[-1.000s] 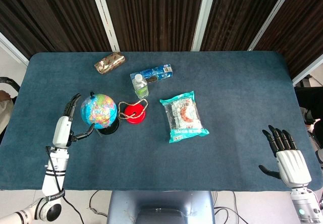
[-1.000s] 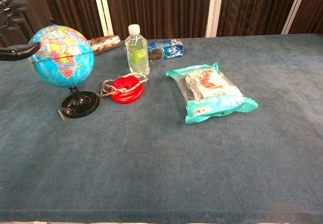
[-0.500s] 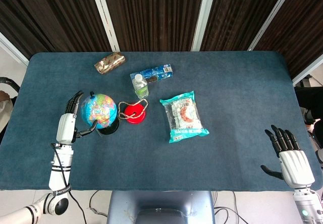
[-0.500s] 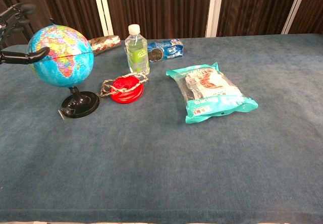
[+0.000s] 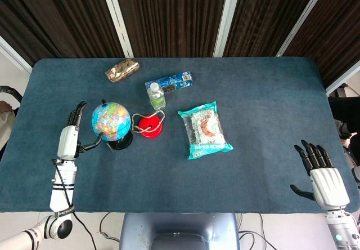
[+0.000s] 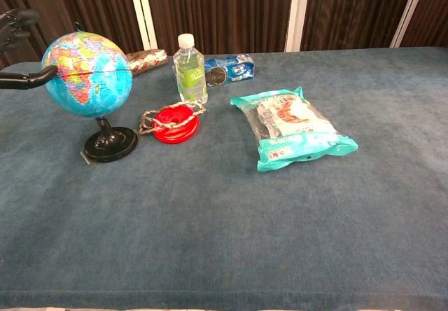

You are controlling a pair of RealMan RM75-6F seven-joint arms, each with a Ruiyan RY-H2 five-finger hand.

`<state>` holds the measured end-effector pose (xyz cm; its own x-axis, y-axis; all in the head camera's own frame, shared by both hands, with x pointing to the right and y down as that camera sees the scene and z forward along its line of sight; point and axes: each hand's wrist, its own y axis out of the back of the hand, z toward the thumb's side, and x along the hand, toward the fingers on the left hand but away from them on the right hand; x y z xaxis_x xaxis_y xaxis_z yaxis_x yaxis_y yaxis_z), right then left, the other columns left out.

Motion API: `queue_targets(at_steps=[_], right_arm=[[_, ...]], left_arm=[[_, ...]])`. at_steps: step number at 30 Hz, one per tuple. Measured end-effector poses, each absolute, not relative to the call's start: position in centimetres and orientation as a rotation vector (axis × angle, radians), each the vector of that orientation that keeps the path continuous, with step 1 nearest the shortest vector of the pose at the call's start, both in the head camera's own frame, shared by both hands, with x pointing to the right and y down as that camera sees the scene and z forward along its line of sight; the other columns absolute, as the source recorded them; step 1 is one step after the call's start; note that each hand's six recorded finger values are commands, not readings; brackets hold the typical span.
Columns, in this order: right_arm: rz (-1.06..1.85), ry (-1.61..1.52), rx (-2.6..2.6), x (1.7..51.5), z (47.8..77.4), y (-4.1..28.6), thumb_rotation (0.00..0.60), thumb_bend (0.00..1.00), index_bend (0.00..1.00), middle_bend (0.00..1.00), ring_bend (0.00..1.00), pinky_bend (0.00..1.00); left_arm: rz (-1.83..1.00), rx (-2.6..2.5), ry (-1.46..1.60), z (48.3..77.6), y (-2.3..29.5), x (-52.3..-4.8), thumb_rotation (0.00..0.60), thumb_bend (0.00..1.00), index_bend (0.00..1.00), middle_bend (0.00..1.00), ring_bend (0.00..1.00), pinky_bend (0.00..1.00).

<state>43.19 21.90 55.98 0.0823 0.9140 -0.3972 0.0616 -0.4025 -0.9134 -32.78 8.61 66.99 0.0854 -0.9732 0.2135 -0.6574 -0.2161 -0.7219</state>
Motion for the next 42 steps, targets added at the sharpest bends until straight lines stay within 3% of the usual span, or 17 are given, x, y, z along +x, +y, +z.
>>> queue_targets(at_steps=[42], right_arm=[[1.452, -0.991, -1.556, 43.5, 56.5, 21.6, 0.6, 0.11, 0.0, 0.0, 0.0, 0.0]], left_arm=[[-1.047, -1.907, 1.69, 69.4, 6.9, -37.0, 0.578, 0.31, 0.0, 0.0, 0.0, 0.02]])
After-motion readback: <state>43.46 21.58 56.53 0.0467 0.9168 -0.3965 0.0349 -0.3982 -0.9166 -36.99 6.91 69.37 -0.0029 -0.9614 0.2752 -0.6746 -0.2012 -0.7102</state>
